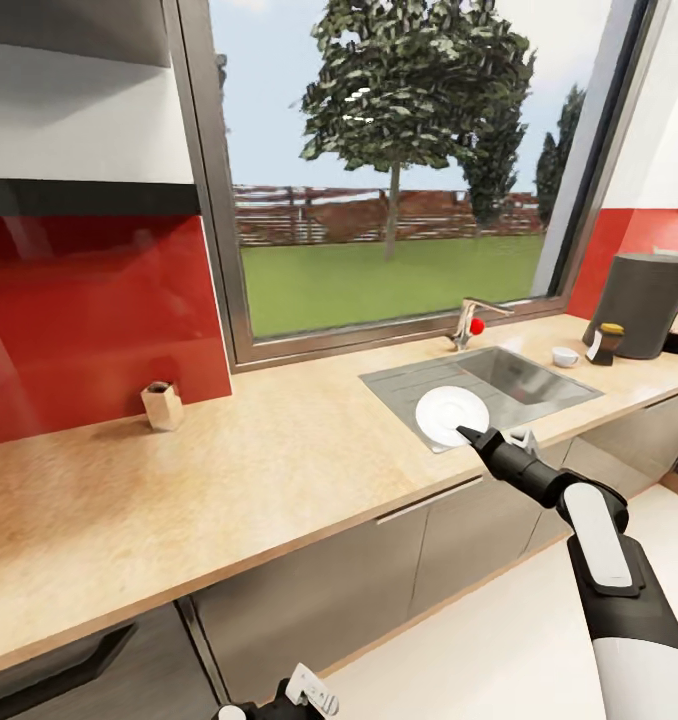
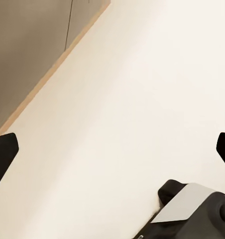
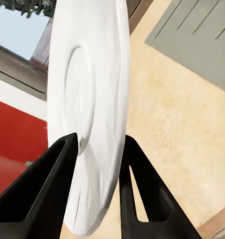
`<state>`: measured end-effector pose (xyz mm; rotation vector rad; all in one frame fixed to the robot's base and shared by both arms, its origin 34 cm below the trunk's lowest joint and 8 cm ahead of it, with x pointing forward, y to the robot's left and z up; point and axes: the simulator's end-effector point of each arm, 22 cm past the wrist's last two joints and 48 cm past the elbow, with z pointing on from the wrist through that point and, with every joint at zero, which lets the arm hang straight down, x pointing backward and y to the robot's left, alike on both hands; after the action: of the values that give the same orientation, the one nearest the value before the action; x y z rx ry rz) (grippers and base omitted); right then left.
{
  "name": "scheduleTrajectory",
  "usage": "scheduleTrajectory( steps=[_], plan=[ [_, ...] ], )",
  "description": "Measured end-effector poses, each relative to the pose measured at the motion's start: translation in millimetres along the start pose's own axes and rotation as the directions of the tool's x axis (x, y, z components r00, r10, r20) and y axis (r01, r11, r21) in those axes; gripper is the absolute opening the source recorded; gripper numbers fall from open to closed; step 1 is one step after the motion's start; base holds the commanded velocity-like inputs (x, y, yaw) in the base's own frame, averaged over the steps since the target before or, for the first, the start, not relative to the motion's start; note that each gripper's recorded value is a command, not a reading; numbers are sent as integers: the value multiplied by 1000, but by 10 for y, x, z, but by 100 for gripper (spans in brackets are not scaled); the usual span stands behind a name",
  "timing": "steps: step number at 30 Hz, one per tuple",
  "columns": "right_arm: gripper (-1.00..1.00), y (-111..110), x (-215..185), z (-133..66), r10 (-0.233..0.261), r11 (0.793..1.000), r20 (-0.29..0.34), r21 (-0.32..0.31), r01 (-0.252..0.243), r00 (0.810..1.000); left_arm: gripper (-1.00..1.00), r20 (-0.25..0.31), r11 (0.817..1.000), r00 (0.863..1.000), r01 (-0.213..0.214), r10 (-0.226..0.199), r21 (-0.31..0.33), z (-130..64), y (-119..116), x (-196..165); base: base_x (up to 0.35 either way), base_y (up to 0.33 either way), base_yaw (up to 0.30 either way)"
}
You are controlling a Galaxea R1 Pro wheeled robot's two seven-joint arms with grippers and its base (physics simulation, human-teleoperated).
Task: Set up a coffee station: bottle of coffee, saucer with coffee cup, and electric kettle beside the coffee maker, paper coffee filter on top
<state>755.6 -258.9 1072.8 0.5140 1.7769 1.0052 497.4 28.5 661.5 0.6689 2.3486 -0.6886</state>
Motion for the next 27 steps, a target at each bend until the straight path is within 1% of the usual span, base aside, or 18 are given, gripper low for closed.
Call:
scheduleTrajectory(
  steps=[5,10,13,21,27],
  plan=[
    [-100,-61,38,12,10,1000,-9,10,-10,1000,100,0,1000,1000,-1,1,-21,-1,45,3,223,-197,-1],
    [-100,-84,47,17,12,1000,-12,14,-12,1000,100,-1,1000,1000,-1,1,-24,0,54,4,71,-274,-31],
    [-100,-82,50,18,13,1000,-13,14,-12,1000,100,0,1000,1000,-2,2,-24,0,55,1,11,-294,-208],
    [-100,-67,46,12,13,1000,-11,11,-12,1000,100,2,1000,1000,-4,4,-24,0,47,-13,11,-298,-289],
    [-100,-51,40,5,12,1000,-11,9,-12,1000,100,4,1000,1000,-4,4,-29,-8,61,-23,154,-300,-296]
  ],
)
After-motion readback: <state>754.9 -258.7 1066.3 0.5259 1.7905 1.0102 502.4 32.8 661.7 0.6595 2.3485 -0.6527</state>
